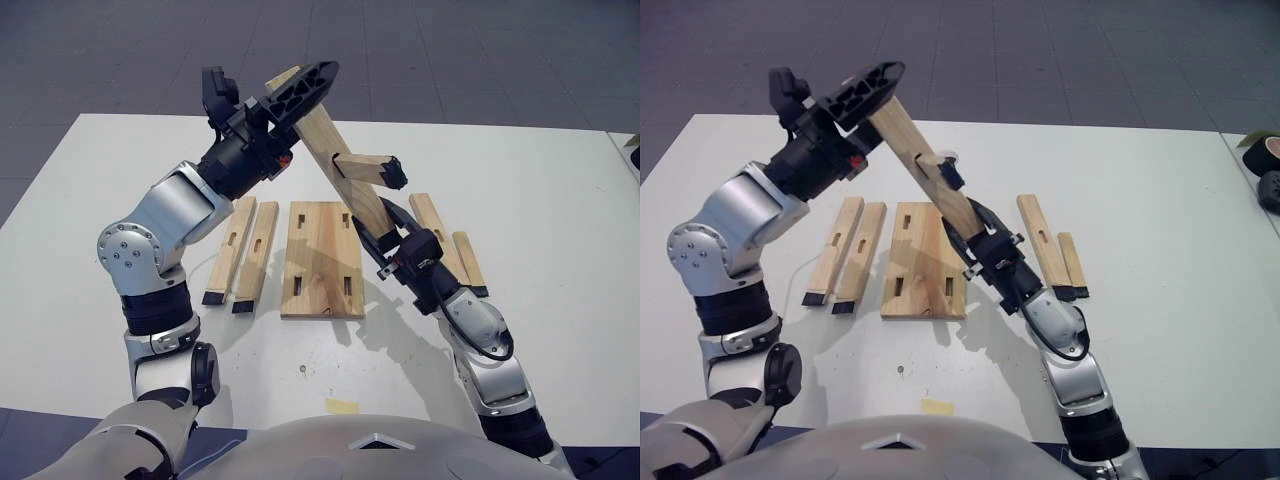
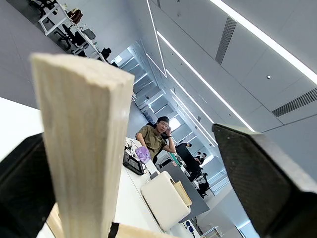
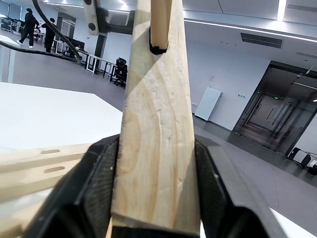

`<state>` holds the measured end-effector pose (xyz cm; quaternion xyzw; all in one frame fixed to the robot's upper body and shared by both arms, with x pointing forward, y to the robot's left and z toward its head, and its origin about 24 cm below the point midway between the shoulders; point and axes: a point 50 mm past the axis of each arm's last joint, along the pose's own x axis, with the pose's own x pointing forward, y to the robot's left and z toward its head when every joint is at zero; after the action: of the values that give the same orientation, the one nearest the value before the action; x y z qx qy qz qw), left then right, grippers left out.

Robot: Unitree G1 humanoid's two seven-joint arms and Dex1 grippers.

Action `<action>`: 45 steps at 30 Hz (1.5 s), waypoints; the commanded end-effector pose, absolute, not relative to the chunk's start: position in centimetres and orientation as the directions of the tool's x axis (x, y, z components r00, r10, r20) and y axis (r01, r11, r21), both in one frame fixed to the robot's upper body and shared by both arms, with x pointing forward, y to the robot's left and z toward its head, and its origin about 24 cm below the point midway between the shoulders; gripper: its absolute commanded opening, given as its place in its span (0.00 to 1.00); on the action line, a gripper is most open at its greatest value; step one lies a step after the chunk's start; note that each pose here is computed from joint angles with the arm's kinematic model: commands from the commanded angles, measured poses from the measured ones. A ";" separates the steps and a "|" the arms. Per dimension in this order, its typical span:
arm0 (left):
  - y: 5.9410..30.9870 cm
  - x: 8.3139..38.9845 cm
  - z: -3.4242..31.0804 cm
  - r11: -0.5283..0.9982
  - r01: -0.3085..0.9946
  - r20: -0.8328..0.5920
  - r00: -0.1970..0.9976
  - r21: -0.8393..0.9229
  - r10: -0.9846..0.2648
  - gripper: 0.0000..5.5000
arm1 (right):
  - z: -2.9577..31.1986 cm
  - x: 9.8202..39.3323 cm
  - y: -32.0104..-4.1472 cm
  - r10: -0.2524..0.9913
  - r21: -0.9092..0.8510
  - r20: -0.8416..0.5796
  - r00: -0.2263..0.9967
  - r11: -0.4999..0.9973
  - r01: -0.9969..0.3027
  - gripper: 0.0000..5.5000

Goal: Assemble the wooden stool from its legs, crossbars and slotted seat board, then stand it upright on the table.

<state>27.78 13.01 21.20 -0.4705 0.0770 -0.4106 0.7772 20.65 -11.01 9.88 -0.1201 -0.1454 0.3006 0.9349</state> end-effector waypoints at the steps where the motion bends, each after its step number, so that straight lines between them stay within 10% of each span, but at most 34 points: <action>1: 12.8 28.0 22.5 0.213 0.603 0.287 0.623 -0.769 -0.728 0.74 | 9.6 20.3 -11.0 0.575 -0.299 0.199 0.793 0.807 -0.510 0.37; 17: 12.5 27.8 22.7 0.433 0.659 0.241 0.680 -0.615 -0.692 0.23 | 9.4 20.4 -11.1 0.572 -0.268 0.190 0.798 0.812 -0.518 0.37; 26: 13.6 28.5 23.9 0.481 0.659 0.284 0.715 -0.578 -0.639 0.19 | 8.5 20.1 -11.5 0.531 -0.235 0.144 0.835 0.838 -0.492 0.50; 36: 19.3 26.1 21.9 0.649 0.575 0.217 0.808 -0.499 -0.548 0.19 | 2.8 19.3 -16.9 0.250 -0.247 -0.306 0.919 0.911 -0.330 0.79; 45: 20.5 23.2 18.4 0.709 0.493 0.073 0.843 -0.504 -0.533 0.19 | 1.8 18.2 -14.0 0.482 -0.122 -0.402 0.778 0.814 -0.568 0.98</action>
<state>23.47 20.10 18.98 -0.2898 0.0245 -0.2972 0.9094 17.81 -15.46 1.33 -0.1351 0.1918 0.2406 0.9418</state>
